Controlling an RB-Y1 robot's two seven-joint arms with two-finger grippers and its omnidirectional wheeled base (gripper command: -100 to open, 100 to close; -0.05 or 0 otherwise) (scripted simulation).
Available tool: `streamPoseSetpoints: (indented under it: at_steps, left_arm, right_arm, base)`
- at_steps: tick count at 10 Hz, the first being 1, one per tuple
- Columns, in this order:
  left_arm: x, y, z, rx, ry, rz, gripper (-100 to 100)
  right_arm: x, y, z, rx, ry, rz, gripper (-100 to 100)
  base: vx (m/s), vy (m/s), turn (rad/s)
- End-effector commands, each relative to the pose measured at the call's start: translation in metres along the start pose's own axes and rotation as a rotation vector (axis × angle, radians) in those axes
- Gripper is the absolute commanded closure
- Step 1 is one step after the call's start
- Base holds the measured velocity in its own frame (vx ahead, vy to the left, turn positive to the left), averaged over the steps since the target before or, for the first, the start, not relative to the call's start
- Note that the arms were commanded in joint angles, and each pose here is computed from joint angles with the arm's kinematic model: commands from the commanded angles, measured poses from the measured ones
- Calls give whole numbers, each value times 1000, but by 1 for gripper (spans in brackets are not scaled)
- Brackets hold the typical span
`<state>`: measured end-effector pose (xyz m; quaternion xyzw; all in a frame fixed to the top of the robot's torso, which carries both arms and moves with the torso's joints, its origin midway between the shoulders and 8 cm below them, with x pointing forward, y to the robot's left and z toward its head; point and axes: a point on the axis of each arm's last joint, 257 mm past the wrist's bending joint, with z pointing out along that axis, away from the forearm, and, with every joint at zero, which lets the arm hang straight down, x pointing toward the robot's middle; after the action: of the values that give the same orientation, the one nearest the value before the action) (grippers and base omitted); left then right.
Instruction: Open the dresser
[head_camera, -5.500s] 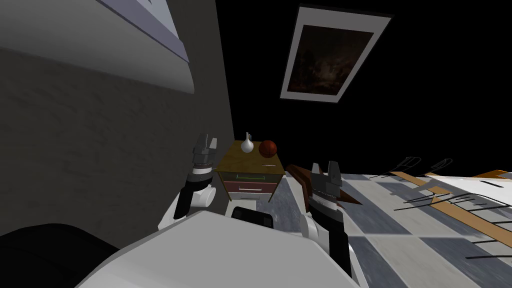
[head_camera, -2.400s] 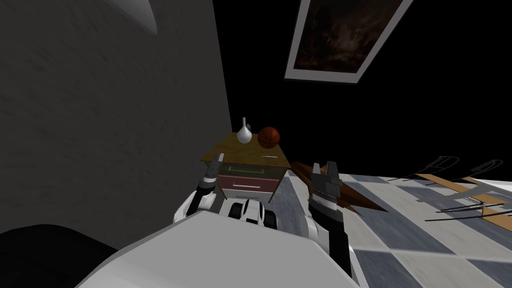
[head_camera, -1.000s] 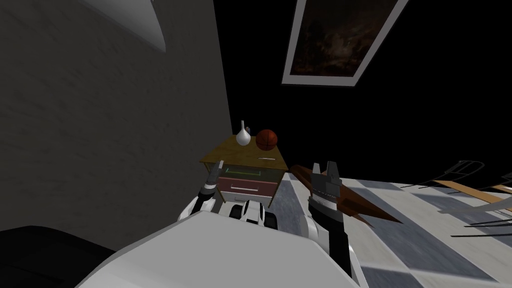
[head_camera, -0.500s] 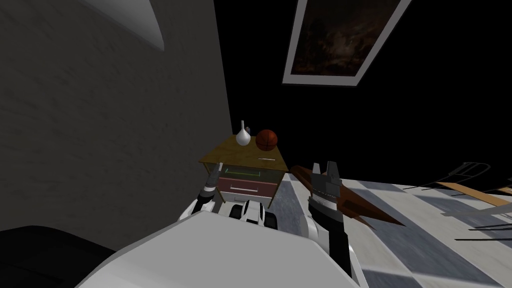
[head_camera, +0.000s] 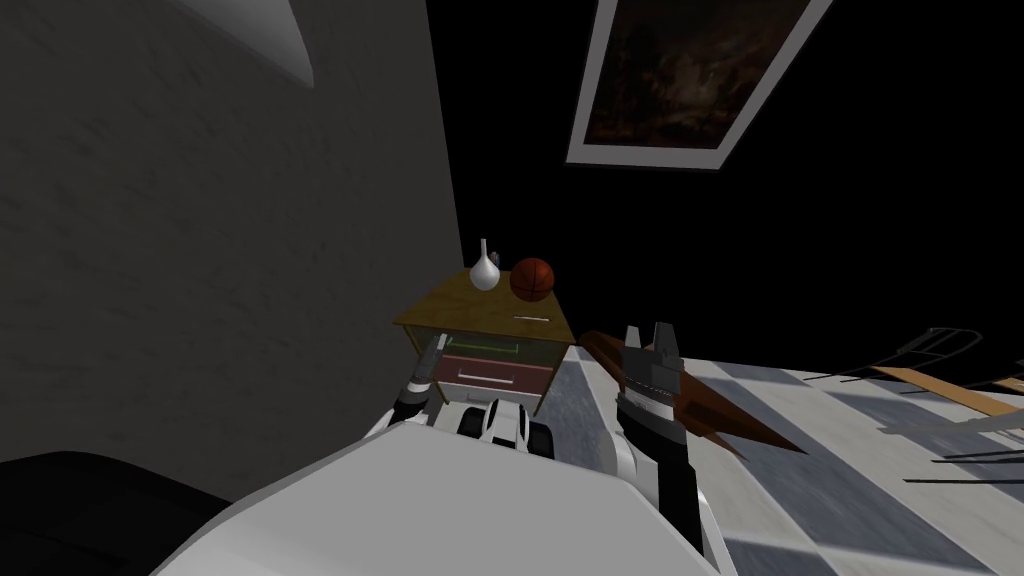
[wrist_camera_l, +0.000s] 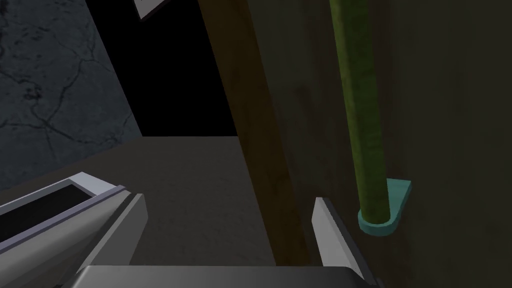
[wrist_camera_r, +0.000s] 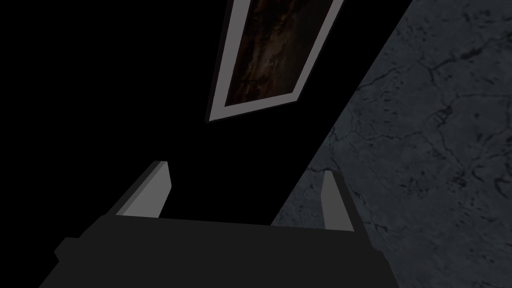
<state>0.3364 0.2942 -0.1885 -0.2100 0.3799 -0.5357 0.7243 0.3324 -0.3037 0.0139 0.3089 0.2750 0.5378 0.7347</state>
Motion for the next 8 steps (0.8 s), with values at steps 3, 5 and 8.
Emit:
streamPoseSetpoints:
  at_steps: [3, 5, 8]
  left_arm:
    - [6, 17, -23, -47, 1, -15, -100]
    - [8, 21, -32, -59, -2, -21, -100]
    - [14, 28, -48, -82, -10, -36, -100]
  right_arm:
    - [0, 0, 0, 0, 0, 0, 0]
    - [0, 0, 0, 0, 0, 0, 0]
    - [0, 0, 0, 0, 0, 0, 0]
  base:
    - [29, -15, 16]
    - [12, -17, 15]
    - [13, -18, 8]
